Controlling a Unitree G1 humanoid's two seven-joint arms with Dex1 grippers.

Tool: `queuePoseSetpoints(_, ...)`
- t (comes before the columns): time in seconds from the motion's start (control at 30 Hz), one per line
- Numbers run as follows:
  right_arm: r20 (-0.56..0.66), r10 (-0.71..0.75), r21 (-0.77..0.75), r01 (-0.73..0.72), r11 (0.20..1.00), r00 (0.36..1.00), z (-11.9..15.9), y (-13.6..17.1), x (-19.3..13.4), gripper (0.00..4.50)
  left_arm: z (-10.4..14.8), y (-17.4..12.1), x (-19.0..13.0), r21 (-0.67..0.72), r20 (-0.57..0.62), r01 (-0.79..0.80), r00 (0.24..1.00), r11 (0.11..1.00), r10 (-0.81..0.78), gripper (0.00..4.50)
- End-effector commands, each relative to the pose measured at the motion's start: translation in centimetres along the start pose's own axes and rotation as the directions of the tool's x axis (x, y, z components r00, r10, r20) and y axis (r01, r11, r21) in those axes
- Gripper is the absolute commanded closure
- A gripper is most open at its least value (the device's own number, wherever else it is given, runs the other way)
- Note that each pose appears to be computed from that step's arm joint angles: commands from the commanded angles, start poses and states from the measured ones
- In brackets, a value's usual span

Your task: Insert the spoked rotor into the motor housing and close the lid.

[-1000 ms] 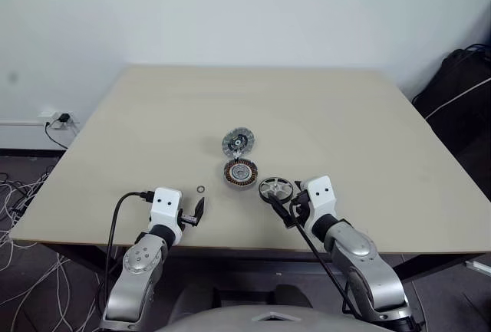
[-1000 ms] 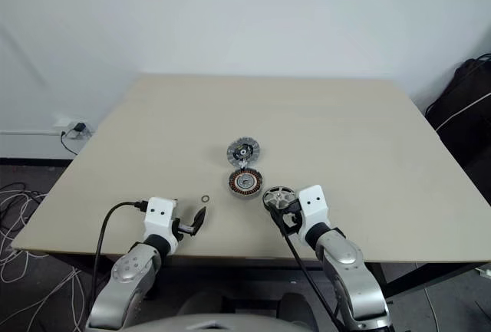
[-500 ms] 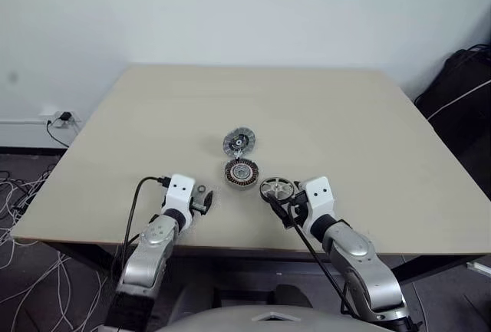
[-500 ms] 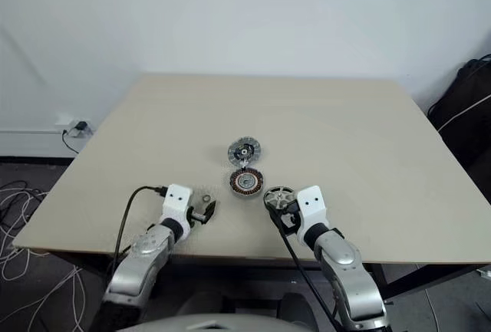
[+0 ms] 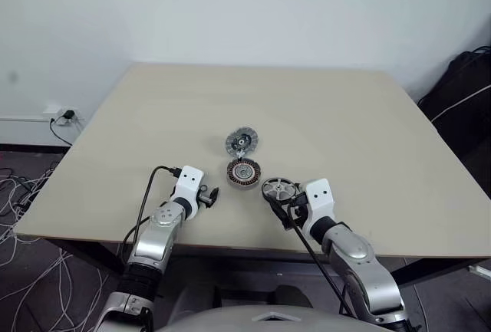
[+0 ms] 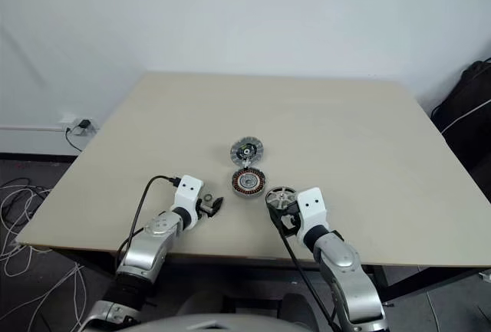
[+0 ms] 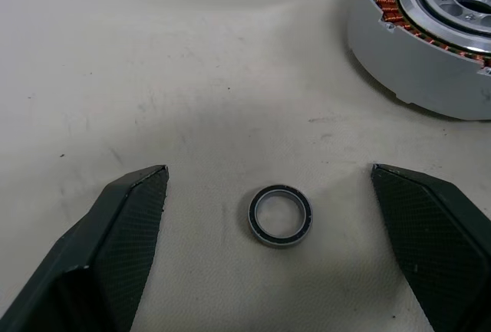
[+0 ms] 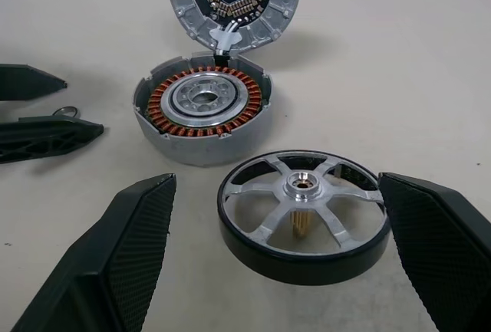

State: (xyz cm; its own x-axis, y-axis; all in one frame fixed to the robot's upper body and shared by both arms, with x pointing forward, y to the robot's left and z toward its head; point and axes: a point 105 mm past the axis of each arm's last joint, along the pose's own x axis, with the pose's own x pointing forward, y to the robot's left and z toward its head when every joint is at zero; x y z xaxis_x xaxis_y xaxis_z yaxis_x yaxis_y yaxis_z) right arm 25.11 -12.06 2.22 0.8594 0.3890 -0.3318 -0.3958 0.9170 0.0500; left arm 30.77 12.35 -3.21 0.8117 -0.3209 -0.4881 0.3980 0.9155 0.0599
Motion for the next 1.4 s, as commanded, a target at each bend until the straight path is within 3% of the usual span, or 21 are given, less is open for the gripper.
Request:
queuePoseSetpoints(0.03, 0.071, 0.001, -0.017, 0.001, 1.0, 0.998, 1.7, 0.2, -0.1, 0.0, -0.3, -0.2, 0.2, 0.016, -0.033, 0.021, 0.999, 1.0, -0.021, 0.03)
queuePoseSetpoints(0.13, 0.071, -0.002, -0.015, 0.003, 1.0, 0.997, 1.7, 0.2, 0.0, 0.0, -0.7, -0.3, 0.1, 0.004, -0.049, 0.024, 0.999, 1.0, -0.024, 0.64)
queuePoseSetpoints(0.47, 0.073, -0.005, -0.01, 0.006, 1.0, 0.997, 1.8, 0.2, 0.1, 0.0, -1.7, -0.6, -0.8, -0.01, -0.075, 0.029, 0.997, 1.0, -0.03, 3.84)
queuePoseSetpoints(0.7, 0.072, -0.005, -0.007, 0.006, 1.0, 0.997, 1.8, 0.2, 0.1, 0.0, -0.6, -0.5, -1.9, -0.032, -0.027, 0.021, 0.999, 0.999, -0.022, 3.83)
queuePoseSetpoints(1.07, 0.07, 0.005, -0.006, -0.004, 1.0, 0.998, 1.8, 0.4, 0.3, 0.0, 8.1, -1.8, -1.4, -0.017, 0.254, 0.064, 0.966, 0.998, -0.057, 3.83)
queuePoseSetpoints(1.4, 0.076, -0.001, -0.001, 0.001, 1.0, 0.997, 1.8, 0.5, 0.4, 0.0, 10.0, -5.8, 1.3, 0.042, 0.254, 0.226, 0.94, 0.973, -0.229, 3.83)
